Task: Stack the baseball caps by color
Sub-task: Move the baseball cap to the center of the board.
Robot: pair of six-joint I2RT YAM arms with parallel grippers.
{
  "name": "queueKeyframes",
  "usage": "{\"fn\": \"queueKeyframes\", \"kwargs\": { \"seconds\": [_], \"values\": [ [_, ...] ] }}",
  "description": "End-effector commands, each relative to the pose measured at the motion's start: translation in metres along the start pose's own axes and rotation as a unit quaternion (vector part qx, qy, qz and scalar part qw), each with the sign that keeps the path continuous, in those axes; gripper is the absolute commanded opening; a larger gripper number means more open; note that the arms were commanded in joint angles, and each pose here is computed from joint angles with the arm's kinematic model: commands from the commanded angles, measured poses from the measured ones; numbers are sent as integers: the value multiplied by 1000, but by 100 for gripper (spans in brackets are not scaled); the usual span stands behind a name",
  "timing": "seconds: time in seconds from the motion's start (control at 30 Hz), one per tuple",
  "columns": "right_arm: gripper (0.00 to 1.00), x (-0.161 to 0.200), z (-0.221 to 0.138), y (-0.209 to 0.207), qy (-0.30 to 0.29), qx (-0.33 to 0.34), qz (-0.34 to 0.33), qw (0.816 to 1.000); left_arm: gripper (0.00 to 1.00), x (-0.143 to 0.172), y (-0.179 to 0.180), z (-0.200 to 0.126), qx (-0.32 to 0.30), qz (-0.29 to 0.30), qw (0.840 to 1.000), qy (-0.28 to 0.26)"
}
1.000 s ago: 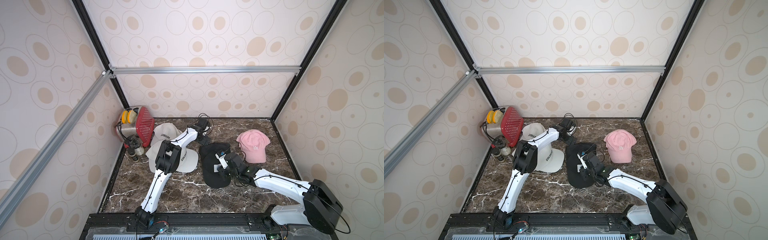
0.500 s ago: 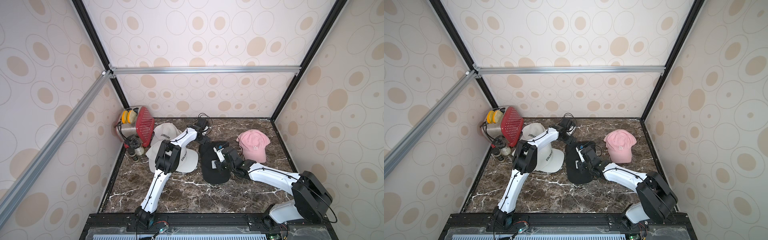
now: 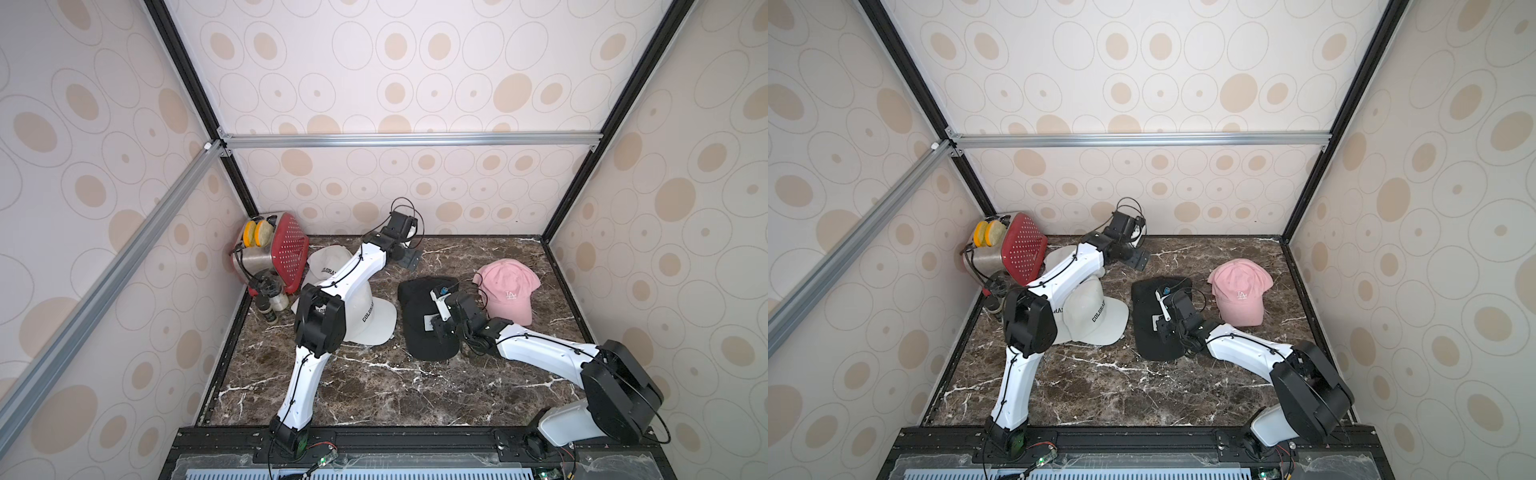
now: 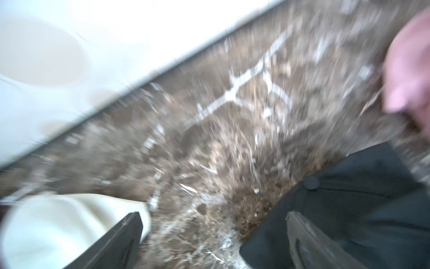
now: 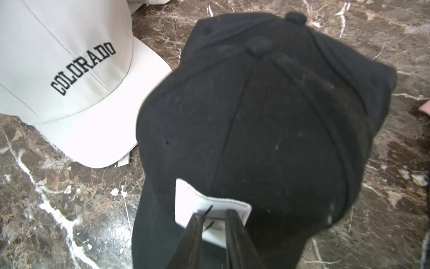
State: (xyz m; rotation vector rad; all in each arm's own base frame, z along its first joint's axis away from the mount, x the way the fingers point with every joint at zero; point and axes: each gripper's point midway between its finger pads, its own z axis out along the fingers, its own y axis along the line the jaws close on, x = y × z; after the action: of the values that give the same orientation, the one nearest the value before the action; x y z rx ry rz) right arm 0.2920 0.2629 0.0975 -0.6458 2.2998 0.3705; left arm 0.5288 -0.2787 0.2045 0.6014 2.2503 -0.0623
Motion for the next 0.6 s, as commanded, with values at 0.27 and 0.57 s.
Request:
{"fn": "queueKeyframes", "kwargs": {
  "seconds": [0.27,0.57],
  "values": [
    [23,1,22,-23,21,33,44,998,99,-18,15,-57,-18,-51,996,-65],
    [27,-14,23,-18,7,12,56,998,99,14,7,-77,58,-194,976,-81]
  ]
}}
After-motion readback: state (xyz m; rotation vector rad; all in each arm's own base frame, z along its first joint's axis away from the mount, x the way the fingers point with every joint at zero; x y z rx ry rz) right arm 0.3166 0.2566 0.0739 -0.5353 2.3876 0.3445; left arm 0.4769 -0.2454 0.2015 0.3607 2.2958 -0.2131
